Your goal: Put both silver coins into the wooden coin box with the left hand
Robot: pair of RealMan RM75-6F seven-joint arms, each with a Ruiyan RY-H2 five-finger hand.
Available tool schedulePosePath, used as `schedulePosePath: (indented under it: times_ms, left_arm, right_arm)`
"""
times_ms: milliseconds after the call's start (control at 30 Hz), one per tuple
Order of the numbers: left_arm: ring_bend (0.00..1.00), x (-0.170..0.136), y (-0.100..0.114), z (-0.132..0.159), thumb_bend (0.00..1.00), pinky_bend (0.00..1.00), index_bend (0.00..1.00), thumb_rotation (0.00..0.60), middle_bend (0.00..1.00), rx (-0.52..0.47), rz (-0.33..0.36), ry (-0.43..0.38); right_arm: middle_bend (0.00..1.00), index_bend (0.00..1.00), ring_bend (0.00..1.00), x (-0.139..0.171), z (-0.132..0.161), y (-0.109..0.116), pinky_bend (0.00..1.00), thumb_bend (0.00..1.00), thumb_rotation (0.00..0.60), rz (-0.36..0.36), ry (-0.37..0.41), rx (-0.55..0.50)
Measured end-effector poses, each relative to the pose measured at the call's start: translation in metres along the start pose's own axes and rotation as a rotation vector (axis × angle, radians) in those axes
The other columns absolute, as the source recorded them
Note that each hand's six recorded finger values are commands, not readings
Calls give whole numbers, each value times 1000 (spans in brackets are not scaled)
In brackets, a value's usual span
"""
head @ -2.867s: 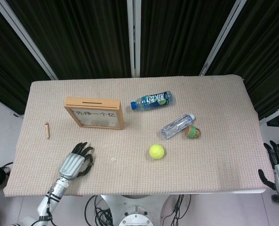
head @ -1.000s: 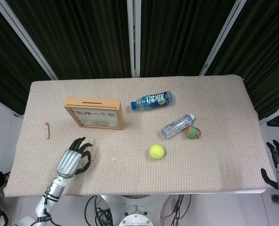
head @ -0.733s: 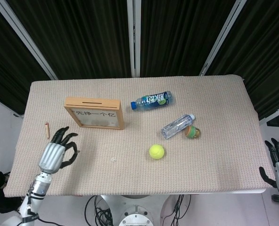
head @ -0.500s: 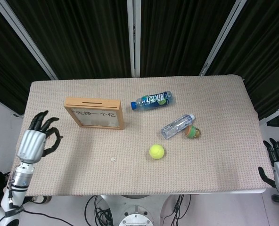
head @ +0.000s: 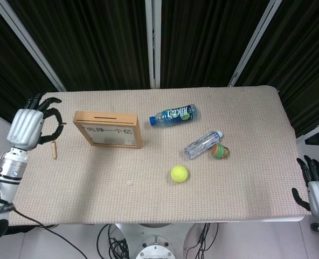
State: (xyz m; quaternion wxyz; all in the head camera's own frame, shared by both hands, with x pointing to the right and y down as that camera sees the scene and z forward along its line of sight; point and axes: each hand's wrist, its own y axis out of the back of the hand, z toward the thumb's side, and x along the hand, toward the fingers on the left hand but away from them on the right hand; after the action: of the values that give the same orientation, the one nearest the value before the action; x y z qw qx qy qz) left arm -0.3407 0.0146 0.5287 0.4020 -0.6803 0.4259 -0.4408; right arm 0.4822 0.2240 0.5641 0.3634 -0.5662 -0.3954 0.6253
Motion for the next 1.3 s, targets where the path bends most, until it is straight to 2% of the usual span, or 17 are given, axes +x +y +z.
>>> schedulePosePath:
  times_ms: [200,533,867,1300]
  left_arm:
    - [53,35,-2,28,412,112,619,600,233,-3,-79,-44]
    - [53,67,-29,55,413,101,609,600,232,1,-229,-72]
    - [53,79,-39,53,413,93,610,600,232,-4,-275,-44]
    - [53,84,-56,50,412,93,612,600,233,-94,-305,-16]
  right_arm:
    - [0,0,0,-3,-2,0,0,316,600,2,-10,4]
    - [0,0,0,-2,-2,-2,0,321,600,9,-6,10]
    - [0,0,0,-3,-1,3,0,320,600,-7,-1,8]
    - [0,0,0,-3,1,3,0,320,600,-8,6,2]
